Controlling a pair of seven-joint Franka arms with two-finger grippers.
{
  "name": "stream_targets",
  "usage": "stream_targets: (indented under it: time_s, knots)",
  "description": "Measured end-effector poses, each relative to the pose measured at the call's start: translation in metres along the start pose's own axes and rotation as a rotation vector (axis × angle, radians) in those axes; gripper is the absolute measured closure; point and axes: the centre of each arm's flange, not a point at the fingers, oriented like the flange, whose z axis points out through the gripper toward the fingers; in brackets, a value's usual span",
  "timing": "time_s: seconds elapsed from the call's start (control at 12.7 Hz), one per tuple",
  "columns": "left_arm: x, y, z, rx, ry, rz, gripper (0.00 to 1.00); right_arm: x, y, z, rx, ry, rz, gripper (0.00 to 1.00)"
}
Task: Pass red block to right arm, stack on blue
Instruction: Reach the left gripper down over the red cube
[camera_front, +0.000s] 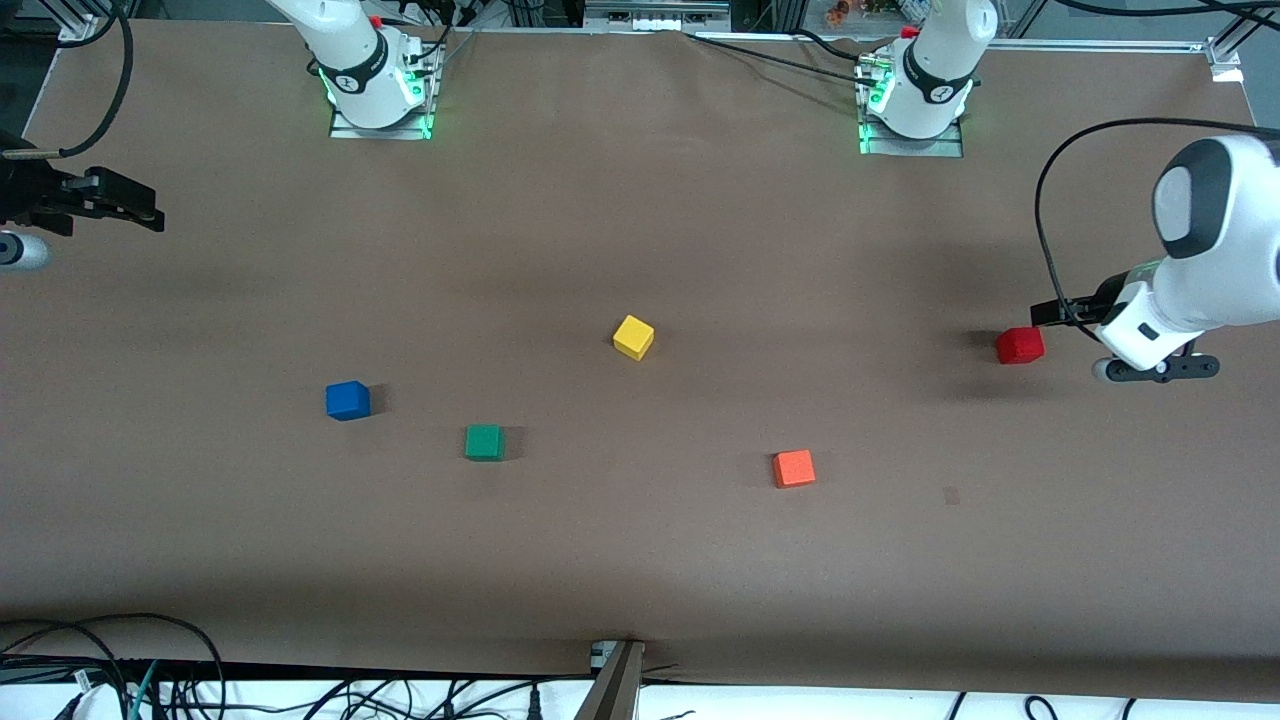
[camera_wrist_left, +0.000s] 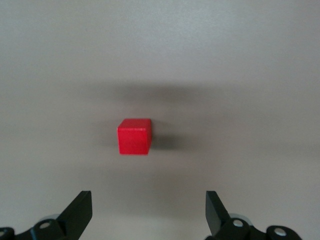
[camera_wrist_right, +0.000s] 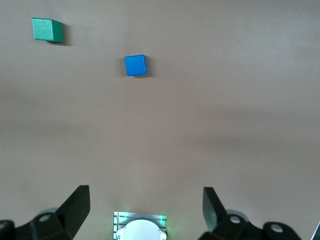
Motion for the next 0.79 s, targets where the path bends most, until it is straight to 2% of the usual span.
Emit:
stream_targets:
  time_s: [0.16, 0.39, 0.79]
  knots:
    - [-0.003, -0.009, 0.033, -0.001, 0.055, -0.001, 0.0, 0.0, 0.0, 0.0, 0.0, 0.0, 0.0, 0.0]
    - [-0.009, -0.015, 0.077, 0.039, 0.2, 0.036, 0.0, 0.0, 0.0, 0.0, 0.0, 0.001, 0.0, 0.0]
    - [-0.011, -0.037, 0.144, 0.018, 0.283, 0.008, 0.0, 0.0, 0.0, 0.0, 0.0, 0.001, 0.0, 0.0]
